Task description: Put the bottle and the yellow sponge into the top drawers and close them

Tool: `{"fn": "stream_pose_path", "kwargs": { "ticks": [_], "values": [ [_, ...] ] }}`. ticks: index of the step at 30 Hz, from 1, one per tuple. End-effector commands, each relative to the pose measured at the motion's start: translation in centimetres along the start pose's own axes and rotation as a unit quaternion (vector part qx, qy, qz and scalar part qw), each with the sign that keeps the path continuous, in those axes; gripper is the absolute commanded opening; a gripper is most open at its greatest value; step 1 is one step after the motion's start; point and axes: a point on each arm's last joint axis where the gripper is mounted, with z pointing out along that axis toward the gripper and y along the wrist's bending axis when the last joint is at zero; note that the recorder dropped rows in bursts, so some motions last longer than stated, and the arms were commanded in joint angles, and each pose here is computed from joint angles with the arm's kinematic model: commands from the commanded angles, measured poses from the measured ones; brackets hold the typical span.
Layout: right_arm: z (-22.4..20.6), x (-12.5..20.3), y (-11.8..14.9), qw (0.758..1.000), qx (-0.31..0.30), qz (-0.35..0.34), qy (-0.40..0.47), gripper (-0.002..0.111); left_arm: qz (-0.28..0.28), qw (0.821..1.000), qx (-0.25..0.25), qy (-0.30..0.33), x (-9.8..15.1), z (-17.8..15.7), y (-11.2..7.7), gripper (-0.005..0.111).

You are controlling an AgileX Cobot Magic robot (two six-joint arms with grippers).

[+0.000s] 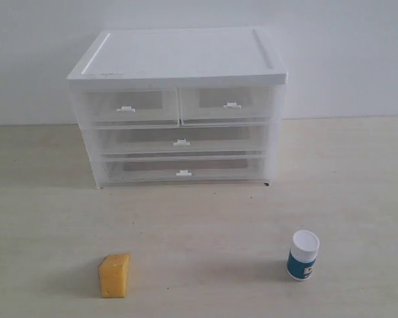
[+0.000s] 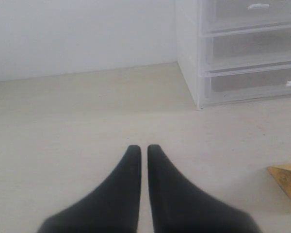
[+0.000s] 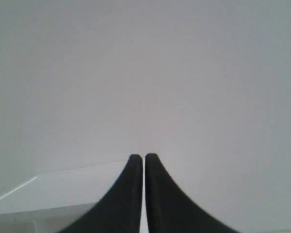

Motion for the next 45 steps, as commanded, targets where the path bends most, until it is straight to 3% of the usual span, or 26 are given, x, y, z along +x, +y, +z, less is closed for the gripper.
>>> {"fn": "stream_pose_path", "kwargs": {
  "ticks": [1,9,19,29,35,45],
  "values": [
    [3.8,-0.3,0.1,0.998,-0.006,-0.028,0.05,0.0,0.002,1.0,-0.002,-0.002,0.1,0.0,0.0,0.004],
    [8.9,3.2,-0.5,0.994,-0.02,-0.027,0.104,0.0,0.002,1.0,-0.002,-0.002,0.1,0.0,0.0,0.004],
    [11.9,8.2,-0.9,0.991,-0.025,-0.025,0.129,0.0,0.002,1.0,-0.002,-0.002,0.1,0.0,0.0,0.004],
    [12.1,12.9,3.3,0.991,0.024,-0.055,0.121,0.0,0.002,1.0,-0.002,-0.002,0.1,0.0,0.0,0.004],
    [11.8,16.1,5.9,0.989,0.004,-0.052,0.138,0.0,0.002,1.0,-0.002,-0.002,0.1,0.0,0.0,0.004],
    [15.0,20.0,9.1,0.982,-0.012,-0.012,0.189,0.0,0.002,1.0,-0.002,-0.002,0.1,0.0,0.0,0.004]
  ]
}}
